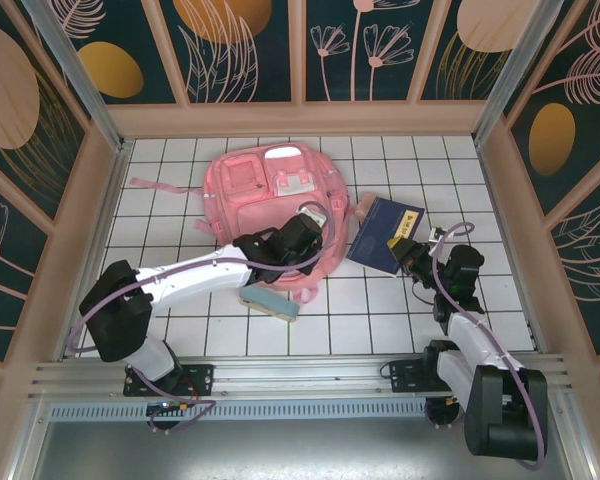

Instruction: Pack books, pencil case, and school supplies into a backpack

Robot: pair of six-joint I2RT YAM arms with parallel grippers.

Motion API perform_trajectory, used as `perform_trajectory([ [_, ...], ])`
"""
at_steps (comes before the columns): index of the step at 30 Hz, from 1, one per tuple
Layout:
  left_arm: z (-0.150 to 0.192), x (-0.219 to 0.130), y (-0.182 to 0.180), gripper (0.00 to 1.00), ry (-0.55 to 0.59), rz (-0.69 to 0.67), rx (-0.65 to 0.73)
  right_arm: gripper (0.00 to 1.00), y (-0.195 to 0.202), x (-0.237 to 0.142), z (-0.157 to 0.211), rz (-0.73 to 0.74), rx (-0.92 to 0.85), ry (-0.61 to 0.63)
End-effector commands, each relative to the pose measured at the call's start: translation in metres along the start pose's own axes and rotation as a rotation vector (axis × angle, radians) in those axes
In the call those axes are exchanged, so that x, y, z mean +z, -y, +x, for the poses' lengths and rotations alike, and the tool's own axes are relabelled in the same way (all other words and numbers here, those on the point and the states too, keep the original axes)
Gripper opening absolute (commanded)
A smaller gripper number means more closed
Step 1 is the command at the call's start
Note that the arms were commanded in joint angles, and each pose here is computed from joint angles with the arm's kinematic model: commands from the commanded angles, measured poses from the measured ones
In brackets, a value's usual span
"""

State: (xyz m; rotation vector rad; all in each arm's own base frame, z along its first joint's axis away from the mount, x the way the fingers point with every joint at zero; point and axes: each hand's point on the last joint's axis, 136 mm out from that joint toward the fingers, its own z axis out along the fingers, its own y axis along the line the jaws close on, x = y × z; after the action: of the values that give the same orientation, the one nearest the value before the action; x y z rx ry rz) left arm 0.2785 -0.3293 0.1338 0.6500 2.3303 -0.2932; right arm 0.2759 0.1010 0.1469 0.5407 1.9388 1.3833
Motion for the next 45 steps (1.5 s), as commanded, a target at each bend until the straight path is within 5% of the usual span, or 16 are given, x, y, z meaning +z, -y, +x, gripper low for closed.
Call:
perform_trajectory([
  [1, 0.035, 0.016, -0.002, 0.38, -0.114, -0.012, 0.015, 0.0, -0.013, -0.001, -0.003, -0.056, -0.061, 0.005],
  [16, 0.073, 0.054, -0.024, 0.33, -0.235, -0.164, 0.093, 0.0, -0.015, -0.001, -0.002, -0.062, -0.06, 0.001],
  [22, 0.067, 0.05, -0.029, 0.41, -0.217, -0.196, 0.099, 0.0, -0.015, -0.001, -0.002, -0.063, -0.062, 0.001],
  [24, 0.068, 0.051, -0.031, 0.35, -0.217, -0.208, 0.104, 0.0, -0.015, -0.001, -0.001, -0.063, -0.06, -0.002],
  [28, 0.064, 0.05, -0.034, 0.0, -0.203, -0.23, 0.097, 0.0, -0.015, -0.001, 0.0, -0.064, -0.059, -0.005],
  [45, -0.027, -0.022, -0.032, 0.0, 0.072, -0.193, -0.019, 0.0, -0.021, 0.002, 0.009, -0.081, -0.069, -0.036],
])
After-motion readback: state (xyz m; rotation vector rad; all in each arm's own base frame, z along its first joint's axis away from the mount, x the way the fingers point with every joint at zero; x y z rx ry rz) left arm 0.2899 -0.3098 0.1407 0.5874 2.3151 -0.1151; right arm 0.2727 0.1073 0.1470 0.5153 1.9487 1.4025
